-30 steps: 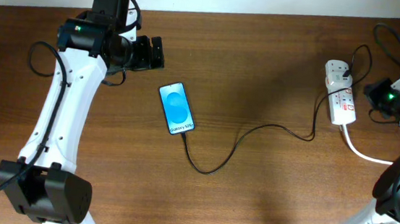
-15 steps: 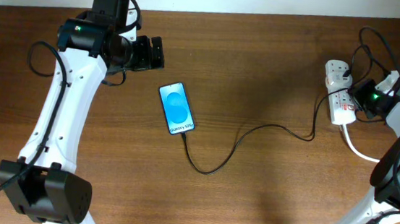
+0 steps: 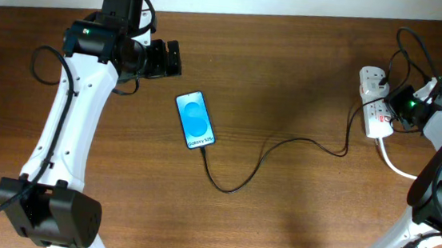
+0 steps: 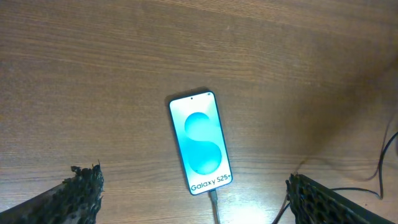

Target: Plug charger to phone and switch on socket

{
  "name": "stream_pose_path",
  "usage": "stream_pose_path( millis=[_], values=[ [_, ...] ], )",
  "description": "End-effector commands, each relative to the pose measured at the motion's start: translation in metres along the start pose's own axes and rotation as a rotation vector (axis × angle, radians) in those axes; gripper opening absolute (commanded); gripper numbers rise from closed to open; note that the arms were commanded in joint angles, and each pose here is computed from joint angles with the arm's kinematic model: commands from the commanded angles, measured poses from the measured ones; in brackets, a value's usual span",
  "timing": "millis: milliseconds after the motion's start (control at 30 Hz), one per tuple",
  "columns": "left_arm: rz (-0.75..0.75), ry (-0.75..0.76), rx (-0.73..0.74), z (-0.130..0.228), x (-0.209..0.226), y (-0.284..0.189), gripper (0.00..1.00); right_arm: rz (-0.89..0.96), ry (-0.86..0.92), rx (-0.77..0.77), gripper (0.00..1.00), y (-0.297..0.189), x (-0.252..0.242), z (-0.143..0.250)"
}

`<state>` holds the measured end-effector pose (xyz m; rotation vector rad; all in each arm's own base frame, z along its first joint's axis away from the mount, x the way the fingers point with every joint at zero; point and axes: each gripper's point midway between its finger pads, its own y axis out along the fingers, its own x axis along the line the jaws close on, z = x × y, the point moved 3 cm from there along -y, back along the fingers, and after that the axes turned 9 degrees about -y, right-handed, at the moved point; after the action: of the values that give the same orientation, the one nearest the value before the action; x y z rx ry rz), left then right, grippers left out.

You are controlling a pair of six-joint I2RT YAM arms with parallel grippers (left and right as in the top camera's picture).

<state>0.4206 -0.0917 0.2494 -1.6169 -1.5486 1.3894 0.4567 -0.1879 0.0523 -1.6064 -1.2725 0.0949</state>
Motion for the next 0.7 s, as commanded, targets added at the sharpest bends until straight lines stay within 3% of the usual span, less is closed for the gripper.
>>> stream_pose_path(
  millis=[0,667],
  values=[
    [-0.002,0.005,-0.017,-0.002,0.0,-0.005,0.99,0.003,-0.01,0.006,0.04,0.004,0.007,0.001],
    [-0.002,0.005,-0.017,-0.002,0.0,-0.005,0.99,-0.036,0.004,0.131,0.04,0.028,0.014,0.036]
  ],
)
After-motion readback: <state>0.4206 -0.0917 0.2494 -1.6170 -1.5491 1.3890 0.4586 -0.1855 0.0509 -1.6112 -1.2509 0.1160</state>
